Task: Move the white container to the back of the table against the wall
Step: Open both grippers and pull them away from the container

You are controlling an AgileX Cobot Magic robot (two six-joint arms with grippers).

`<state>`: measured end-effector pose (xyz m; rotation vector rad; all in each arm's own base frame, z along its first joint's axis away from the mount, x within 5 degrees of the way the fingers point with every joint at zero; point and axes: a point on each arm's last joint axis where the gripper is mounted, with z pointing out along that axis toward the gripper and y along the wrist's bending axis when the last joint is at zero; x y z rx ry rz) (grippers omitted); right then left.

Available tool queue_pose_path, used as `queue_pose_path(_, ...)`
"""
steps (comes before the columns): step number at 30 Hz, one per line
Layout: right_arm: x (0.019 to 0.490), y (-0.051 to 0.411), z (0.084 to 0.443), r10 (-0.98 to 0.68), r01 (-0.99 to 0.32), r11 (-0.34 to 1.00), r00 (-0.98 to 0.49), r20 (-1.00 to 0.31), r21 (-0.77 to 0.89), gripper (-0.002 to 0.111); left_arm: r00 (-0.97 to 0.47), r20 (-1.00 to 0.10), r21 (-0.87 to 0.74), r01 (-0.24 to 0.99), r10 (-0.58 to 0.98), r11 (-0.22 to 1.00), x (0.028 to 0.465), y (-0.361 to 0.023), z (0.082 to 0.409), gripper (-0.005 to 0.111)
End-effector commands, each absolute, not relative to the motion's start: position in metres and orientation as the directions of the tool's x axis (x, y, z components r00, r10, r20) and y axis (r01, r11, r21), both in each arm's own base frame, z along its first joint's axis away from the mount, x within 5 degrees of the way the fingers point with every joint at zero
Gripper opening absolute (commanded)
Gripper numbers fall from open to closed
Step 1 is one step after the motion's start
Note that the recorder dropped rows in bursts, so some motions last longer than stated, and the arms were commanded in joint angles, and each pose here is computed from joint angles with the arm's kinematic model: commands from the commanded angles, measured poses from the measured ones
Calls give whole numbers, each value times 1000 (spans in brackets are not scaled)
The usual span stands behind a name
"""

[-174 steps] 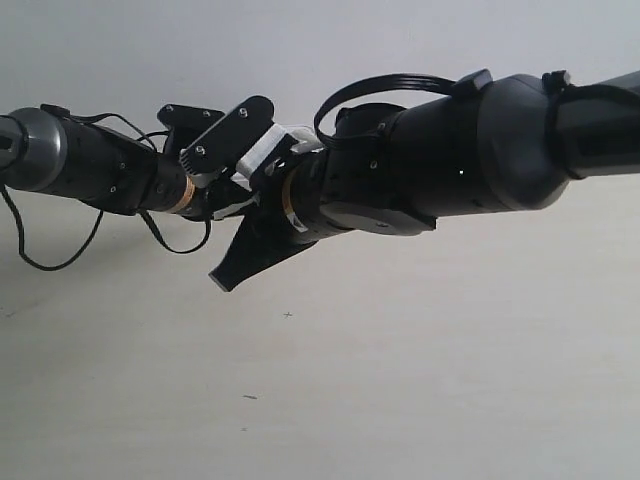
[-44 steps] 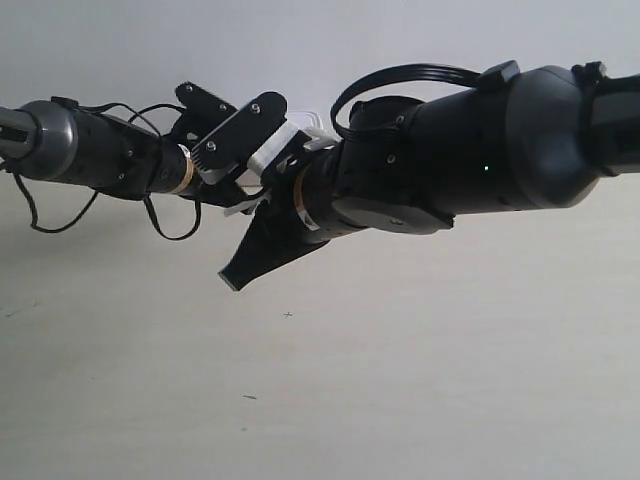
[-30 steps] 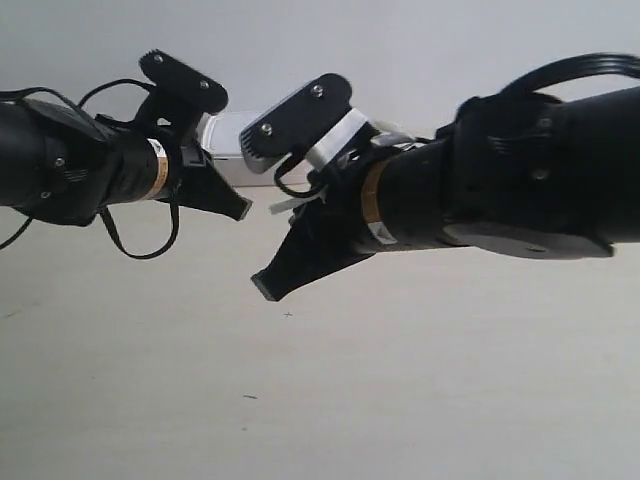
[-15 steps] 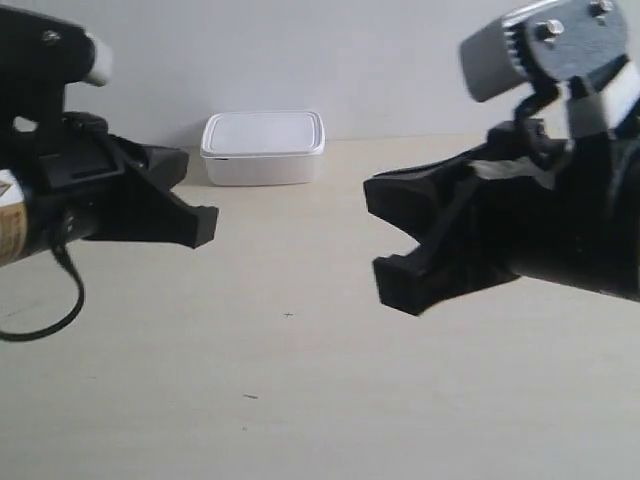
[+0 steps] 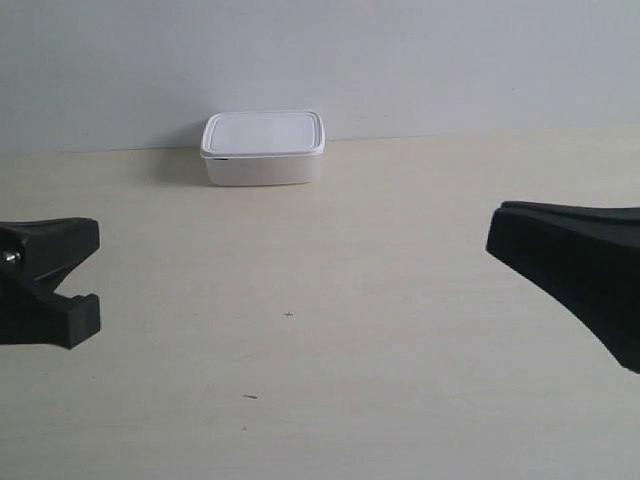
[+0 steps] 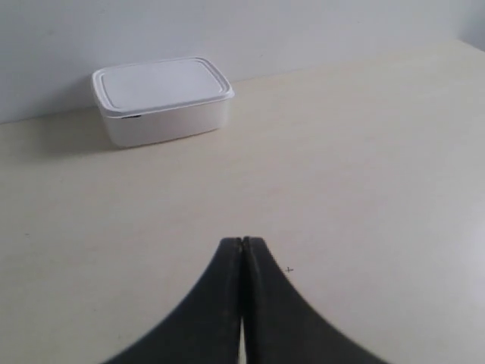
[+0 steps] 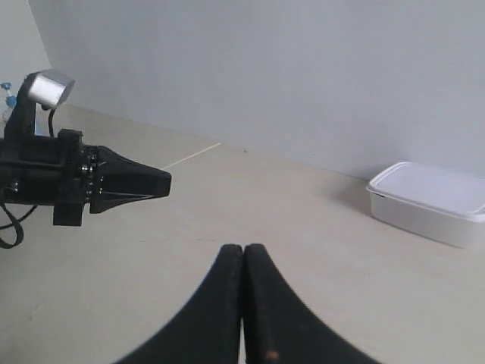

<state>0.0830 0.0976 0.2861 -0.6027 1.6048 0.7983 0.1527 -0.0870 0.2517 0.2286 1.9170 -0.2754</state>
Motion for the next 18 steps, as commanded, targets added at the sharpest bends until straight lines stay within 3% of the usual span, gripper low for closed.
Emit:
queue_pose_path(1, 73, 89, 277, 73, -773, 611, -164, -984, 174, 0, -351, -936, -118, 259, -20, 959, 138, -73, 241, 0)
queue_pose_path(8, 54, 85, 251, 86, -850, 513, -87, -993, 119, 0, -298, -949, -167, 218, -97, 962, 113, -48, 227, 0)
queue_pose_path(18, 41, 74, 220, 63, -868, 494, -21, -998, 49, 0, -225, -954, -249, 220, -200, 943, 88, -26, 209, 0)
